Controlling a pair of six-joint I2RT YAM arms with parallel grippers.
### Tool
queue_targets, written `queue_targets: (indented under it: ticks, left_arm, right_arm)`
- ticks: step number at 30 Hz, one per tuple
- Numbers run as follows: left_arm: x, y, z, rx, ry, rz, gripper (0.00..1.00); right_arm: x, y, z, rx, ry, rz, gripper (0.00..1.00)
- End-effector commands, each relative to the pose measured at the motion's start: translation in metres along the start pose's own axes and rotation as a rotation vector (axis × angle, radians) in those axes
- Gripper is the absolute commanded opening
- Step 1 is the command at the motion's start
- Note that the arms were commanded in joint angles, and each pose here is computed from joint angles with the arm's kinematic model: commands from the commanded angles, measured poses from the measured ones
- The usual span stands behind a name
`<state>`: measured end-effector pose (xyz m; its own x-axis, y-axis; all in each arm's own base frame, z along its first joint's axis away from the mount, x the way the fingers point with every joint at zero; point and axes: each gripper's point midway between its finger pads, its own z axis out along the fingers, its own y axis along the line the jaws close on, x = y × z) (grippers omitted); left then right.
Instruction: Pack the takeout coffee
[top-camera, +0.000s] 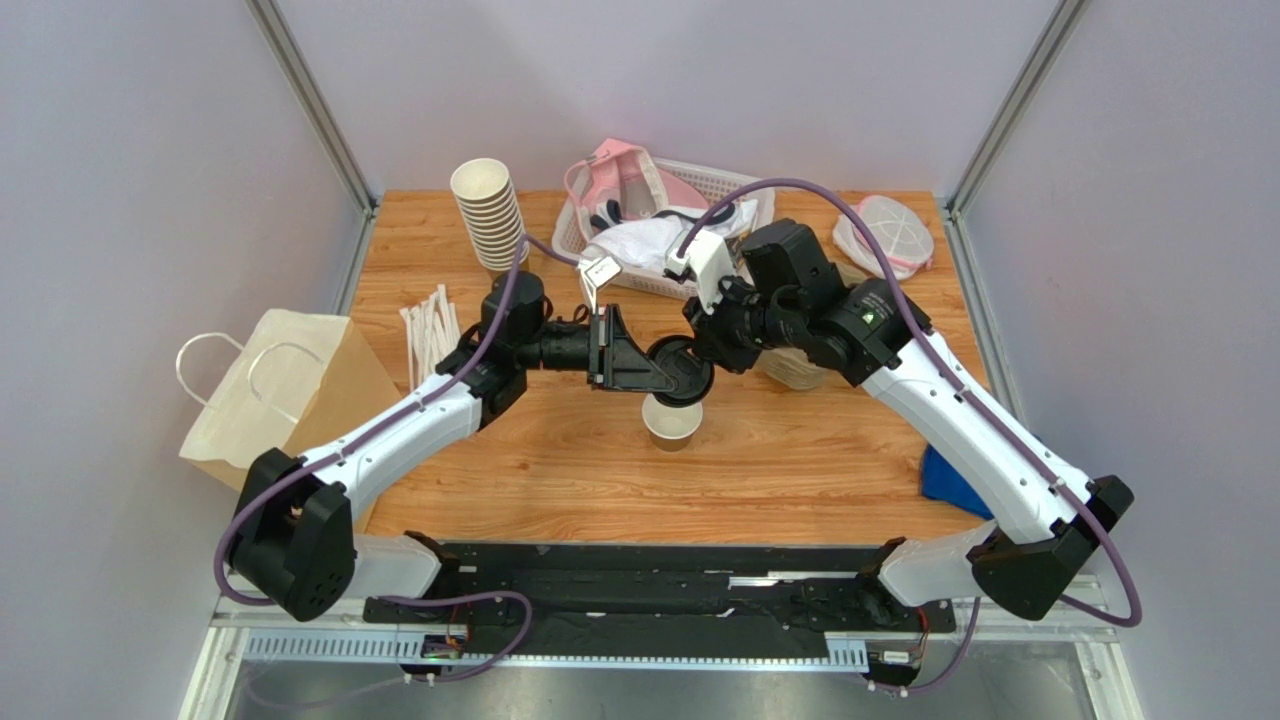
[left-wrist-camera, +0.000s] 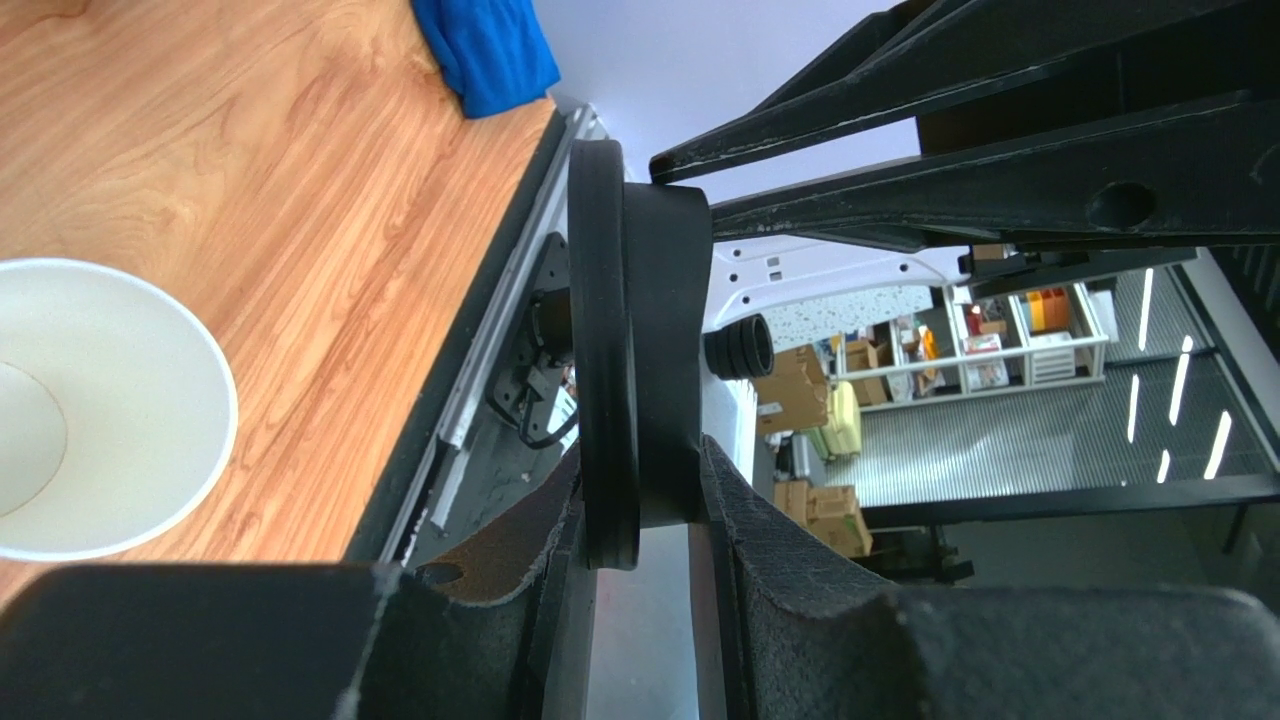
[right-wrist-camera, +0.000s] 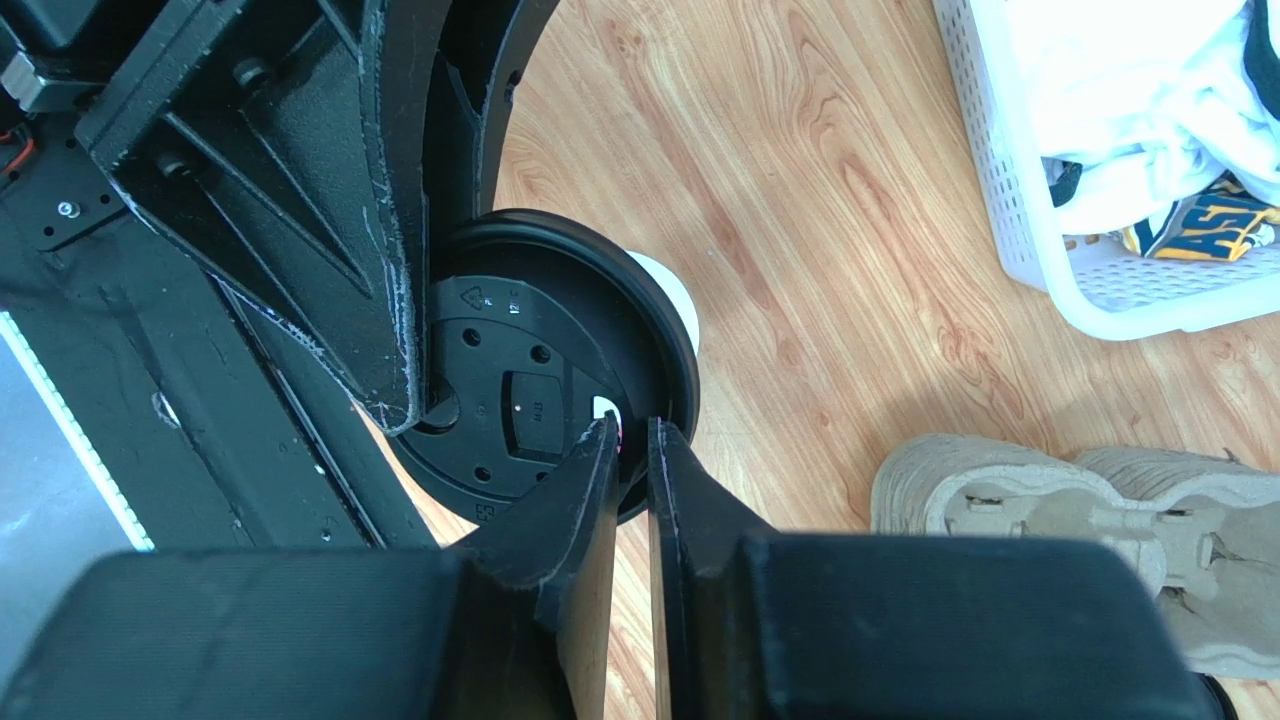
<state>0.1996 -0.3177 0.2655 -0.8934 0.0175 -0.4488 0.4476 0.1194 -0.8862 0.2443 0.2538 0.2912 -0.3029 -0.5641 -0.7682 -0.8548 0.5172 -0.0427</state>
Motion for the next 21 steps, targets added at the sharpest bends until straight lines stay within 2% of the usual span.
queue_targets:
  ticks: [1, 4, 5, 7, 8, 9, 12, 14, 15, 18, 21]
  left_arm:
    - [-0.003, -0.019, -0.003, 0.077, -0.007, 0.068, 0.0]
    - [-0.003, -0.02, -0.003, 0.084, -0.01, 0.068, 0.0]
    - [-0.003, -0.02, -0.003, 0.085, -0.009, 0.067, 0.0]
    - [-0.002, -0.019, -0.003, 0.083, -0.007, 0.063, 0.0]
    - [-0.002, -0.018, -0.003, 0.077, -0.007, 0.066, 0.03]
    - [-0.002, -0.016, -0.004, 0.068, -0.008, 0.065, 0.12]
    - [0.003, -0.01, -0.009, 0.02, 0.001, 0.077, 0.51]
    - [0.004, -0.006, -0.02, -0.026, 0.0, 0.079, 0.61]
    - [0.005, -0.004, -0.025, -0.044, -0.004, 0.118, 0.74]
    - [0.006, 0.002, -0.045, -0.1, -0.014, 0.145, 0.94]
    - [0.007, 0.003, -0.066, -0.144, -0.032, 0.153, 0.95]
  right_arm:
    - [-0.007, -0.008, -0.003, 0.039, -0.014, -0.028, 0.15]
    - [-0.006, -0.007, -0.004, 0.034, -0.014, -0.031, 0.14]
    - [-0.006, -0.007, -0.004, 0.033, -0.014, -0.029, 0.0]
    - [-0.007, -0.007, -0.004, 0.035, -0.015, -0.033, 0.0]
    - [-0.007, -0.008, -0.005, 0.037, -0.013, -0.034, 0.0]
    - [-0.008, -0.008, -0.005, 0.036, -0.014, -0.036, 0.0]
    - [-0.005, -0.009, -0.005, 0.045, -0.006, -0.043, 0.0]
    - [-0.001, -0.013, -0.005, 0.064, 0.005, -0.046, 0.0]
    - [0.0, -0.013, -0.004, 0.066, 0.012, -0.046, 0.0]
    - [0.003, -0.014, -0.003, 0.067, 0.022, -0.051, 0.0]
    - [0.006, -0.012, 0.001, 0.052, 0.037, -0.057, 0.0]
